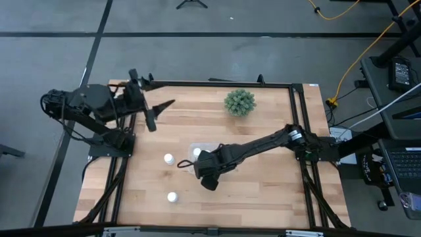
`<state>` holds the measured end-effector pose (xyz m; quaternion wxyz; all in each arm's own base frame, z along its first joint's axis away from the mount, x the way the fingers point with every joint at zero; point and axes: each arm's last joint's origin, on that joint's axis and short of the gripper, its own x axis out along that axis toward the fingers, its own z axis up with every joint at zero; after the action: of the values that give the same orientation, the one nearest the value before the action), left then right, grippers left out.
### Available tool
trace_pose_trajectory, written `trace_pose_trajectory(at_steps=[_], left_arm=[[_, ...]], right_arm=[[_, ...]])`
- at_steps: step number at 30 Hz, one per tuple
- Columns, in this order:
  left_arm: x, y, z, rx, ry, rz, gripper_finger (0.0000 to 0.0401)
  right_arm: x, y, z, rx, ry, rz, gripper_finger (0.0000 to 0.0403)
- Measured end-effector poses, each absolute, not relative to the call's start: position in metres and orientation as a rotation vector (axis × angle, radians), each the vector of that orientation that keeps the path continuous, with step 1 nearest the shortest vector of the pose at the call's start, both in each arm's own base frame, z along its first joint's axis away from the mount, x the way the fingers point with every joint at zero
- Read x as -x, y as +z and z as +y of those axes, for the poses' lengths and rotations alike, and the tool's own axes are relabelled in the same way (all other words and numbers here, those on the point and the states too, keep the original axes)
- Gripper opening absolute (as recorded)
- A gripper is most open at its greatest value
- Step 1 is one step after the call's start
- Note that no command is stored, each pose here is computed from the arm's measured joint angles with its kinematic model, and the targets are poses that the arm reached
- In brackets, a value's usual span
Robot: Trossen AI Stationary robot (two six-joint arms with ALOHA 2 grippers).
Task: Pick and place pill bottles into a basket
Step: Put the white medicine bottle into the transparent bin
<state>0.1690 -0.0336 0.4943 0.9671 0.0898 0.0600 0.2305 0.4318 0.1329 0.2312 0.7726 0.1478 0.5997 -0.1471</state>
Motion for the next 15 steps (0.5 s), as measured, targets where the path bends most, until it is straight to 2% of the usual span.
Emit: trace_pose_trajectory(at_steps=[15], left_arm=[[-0.171,0.493,-0.035,-0.203,0.435,0.137,0.0259]], right_arm=[[-0.429,0.218,0.13,-0.297,-0.359,1.39,0.0168]])
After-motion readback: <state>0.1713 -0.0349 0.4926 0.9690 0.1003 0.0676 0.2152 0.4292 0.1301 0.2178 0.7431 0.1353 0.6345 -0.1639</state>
